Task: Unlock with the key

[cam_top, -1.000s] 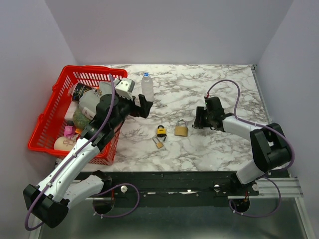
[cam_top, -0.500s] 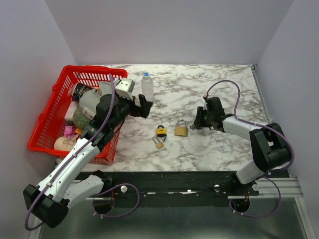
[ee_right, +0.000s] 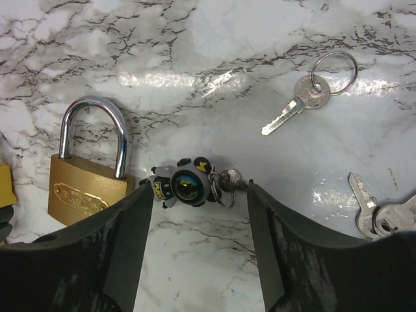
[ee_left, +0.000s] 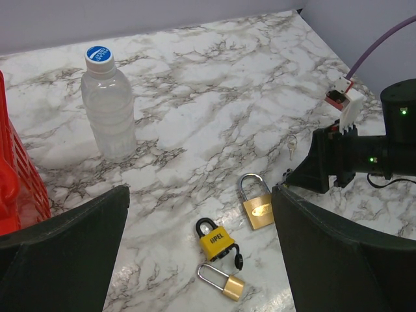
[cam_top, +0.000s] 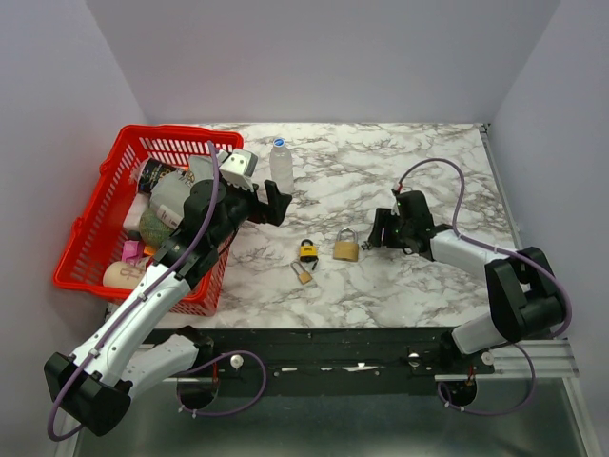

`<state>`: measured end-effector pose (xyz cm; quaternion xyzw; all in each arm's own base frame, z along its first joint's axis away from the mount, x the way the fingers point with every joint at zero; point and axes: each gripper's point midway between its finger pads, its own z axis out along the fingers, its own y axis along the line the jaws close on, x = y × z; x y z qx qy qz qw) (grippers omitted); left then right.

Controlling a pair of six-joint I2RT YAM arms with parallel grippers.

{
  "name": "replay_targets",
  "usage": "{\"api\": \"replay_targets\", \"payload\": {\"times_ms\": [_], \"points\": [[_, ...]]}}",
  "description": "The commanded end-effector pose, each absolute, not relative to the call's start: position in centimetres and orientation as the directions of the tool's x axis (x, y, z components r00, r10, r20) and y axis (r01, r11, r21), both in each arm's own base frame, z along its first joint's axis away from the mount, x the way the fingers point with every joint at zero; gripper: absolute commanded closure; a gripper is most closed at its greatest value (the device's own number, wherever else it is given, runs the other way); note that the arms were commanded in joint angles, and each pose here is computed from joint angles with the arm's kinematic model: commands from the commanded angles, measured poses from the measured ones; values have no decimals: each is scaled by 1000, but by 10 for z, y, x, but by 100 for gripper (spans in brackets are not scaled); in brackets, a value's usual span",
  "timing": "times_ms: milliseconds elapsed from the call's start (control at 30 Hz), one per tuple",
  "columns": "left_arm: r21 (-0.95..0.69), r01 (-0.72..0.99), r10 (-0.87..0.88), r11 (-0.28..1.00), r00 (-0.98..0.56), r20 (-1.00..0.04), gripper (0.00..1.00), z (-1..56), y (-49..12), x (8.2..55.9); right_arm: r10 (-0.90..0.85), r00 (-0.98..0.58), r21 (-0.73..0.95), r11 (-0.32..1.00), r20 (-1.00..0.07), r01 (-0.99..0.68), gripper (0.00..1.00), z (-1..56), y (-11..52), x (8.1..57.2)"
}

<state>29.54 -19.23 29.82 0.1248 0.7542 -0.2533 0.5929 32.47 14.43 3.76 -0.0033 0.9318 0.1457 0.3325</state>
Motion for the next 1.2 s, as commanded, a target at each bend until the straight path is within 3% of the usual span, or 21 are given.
{"api": "replay_targets", "payload": {"times_ms": [0,267,567,900,1167], "points": [[-240,498,-126,833,-253,-959,1,302,-193,292,101,-799,244,968,-592,-58,31,31,136,315],[-250,499,-135,830,-254,-958,1,304,-194,292,218,-760,308,951,-612,25,31,40,134,312],[-251,502,-138,827,-252,-958,1,305,-194,290,314,-796,506,862,-518,11,30,32,172,311],[-247,500,-133,830,-251,-959,1,304,-194,291,338,-735,430,900,-588,70,30,36,159,347],[-246,499,-134,831,-251,-959,1,303,-193,291,299,-695,404,915,-653,14,30,53,165,379]]}}
